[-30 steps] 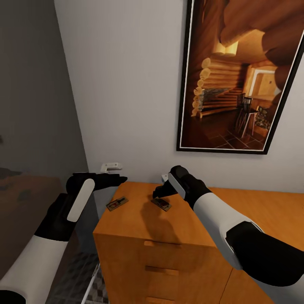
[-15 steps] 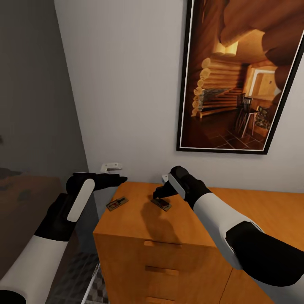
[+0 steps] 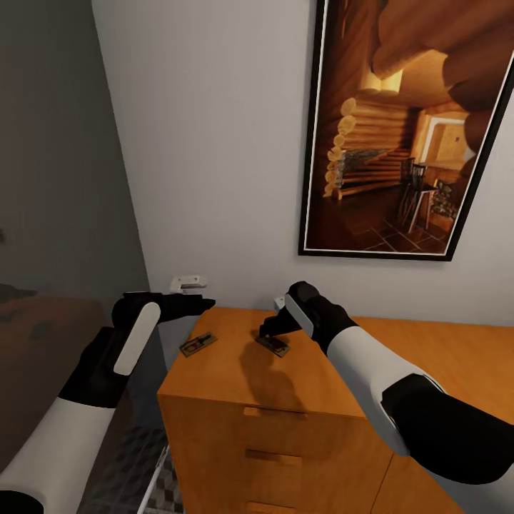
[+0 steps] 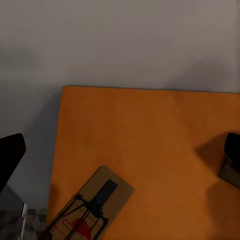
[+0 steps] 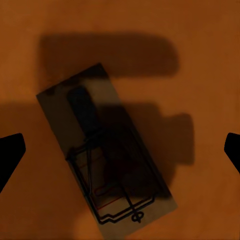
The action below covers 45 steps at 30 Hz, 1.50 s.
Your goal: Take the four mousetraps from the cabinet in the bathroom and place them on the bathroom floor. Make sure all four end up on the same floor surface, and ensure that at least two of them are either under or directly next to the same bathroom sink.
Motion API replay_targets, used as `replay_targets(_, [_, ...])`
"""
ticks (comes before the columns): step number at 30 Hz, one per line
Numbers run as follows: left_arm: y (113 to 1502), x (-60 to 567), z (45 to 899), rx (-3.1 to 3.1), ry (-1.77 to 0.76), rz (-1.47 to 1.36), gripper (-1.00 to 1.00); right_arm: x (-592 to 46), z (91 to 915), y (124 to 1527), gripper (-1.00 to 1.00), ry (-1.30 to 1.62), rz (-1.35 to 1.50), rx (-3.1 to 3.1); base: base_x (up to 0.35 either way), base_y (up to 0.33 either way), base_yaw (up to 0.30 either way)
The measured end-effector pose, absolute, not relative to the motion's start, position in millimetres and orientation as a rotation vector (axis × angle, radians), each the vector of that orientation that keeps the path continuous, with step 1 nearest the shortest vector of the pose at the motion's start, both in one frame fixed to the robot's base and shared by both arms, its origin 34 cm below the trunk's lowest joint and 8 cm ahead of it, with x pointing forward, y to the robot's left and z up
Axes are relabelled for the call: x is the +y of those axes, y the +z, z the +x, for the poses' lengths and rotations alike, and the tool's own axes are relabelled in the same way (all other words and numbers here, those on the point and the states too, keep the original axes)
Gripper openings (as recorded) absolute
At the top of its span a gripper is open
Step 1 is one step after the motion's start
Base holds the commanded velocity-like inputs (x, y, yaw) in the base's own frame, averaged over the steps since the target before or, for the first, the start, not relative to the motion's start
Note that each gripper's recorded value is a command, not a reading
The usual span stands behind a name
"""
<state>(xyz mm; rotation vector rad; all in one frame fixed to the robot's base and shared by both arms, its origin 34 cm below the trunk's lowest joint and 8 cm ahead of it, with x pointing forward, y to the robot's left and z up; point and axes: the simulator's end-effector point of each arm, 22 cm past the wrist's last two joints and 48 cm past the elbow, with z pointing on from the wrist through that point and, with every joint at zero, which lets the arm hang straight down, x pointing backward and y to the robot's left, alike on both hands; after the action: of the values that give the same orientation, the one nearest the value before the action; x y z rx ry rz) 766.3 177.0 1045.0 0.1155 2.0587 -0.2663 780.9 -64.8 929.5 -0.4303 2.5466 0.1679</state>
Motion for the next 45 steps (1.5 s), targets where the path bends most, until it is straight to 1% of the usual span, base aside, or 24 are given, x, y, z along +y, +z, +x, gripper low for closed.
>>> replay_targets(19, [1045,176,766,2.058,-0.267,0.116,1.0,-83,769,896,1.0,0.121,-0.411,2.638,0.0,0.0,0.0])
replay_targets(45, [1045,176,766,2.059,-0.268,0.116,1.0,-83,769,896,1.0,0.092,-0.439,2.631,0.0,0.0,0.0])
